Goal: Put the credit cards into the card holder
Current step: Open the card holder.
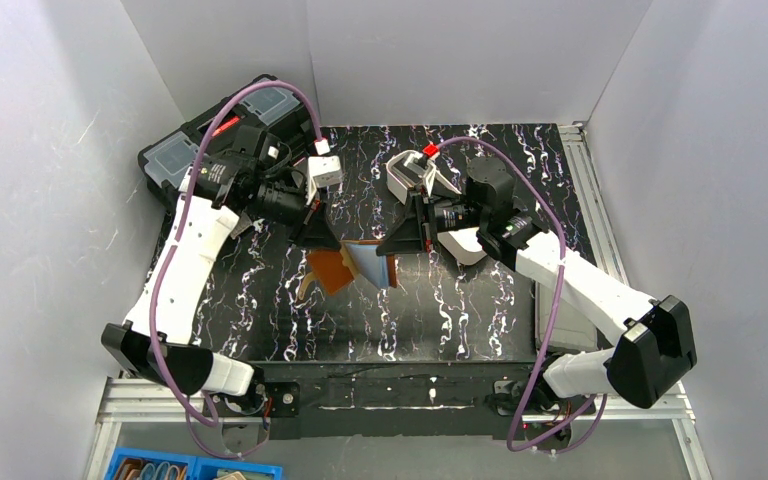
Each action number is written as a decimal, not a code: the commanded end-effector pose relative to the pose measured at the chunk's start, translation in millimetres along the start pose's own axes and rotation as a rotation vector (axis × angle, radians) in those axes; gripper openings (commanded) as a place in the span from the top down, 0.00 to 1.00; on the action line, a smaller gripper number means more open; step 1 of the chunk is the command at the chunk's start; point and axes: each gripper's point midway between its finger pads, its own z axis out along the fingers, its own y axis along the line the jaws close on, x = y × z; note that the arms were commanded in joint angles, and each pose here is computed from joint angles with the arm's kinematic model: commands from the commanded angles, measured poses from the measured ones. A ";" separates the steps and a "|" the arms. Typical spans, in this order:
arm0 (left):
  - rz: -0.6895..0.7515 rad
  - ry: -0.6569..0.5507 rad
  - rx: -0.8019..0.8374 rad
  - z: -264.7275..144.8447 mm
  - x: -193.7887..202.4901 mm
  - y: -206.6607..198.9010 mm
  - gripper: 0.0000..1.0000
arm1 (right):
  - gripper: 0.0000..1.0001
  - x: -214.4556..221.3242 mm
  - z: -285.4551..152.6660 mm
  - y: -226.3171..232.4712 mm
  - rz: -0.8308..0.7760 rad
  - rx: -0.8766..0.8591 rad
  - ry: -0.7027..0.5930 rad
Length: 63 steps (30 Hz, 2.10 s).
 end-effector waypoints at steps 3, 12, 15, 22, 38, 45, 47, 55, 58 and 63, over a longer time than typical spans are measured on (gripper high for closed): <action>0.038 -0.054 0.040 -6.8 -16.0 -13.9 1.00 | 0.76 2.6 -2.6 12.5 -0.037 -0.065 0.031; 0.036 -0.056 0.038 -8.1 -19.2 -14.0 1.00 | 0.75 0.9 -1.5 14.2 -0.043 -0.081 0.037; 0.037 -0.056 0.041 -9.0 -19.8 -14.9 1.00 | 0.76 0.4 -1.6 14.7 -0.047 -0.085 0.037; 0.033 -0.051 0.045 -9.0 -20.7 -14.5 1.00 | 0.77 -0.3 -1.6 15.5 -0.053 -0.091 0.038; -0.019 -0.098 -0.033 -7.6 -35.6 2.8 0.48 | 0.99 -23.3 -18.3 -19.7 -0.123 0.280 -0.093; -0.070 -0.284 -0.214 -12.6 -82.4 34.2 0.23 | 0.99 -32.6 -24.7 -11.9 -0.241 0.423 -0.115; -0.046 -0.266 -0.226 -2.1 -86.7 32.3 0.20 | 0.99 -31.9 -21.2 -10.2 -0.261 0.449 -0.100; 0.145 -0.234 -0.483 16.3 -76.5 50.5 0.23 | 0.99 -36.6 -18.3 -22.3 -0.279 0.665 -0.071; 0.185 -0.228 -0.509 11.7 -70.3 49.0 0.23 | 0.99 -37.3 -19.0 -21.0 -0.289 0.692 -0.058; 0.224 -0.186 -0.503 7.1 -57.4 42.0 0.22 | 0.99 -38.6 -18.4 -21.4 -0.297 0.690 -0.062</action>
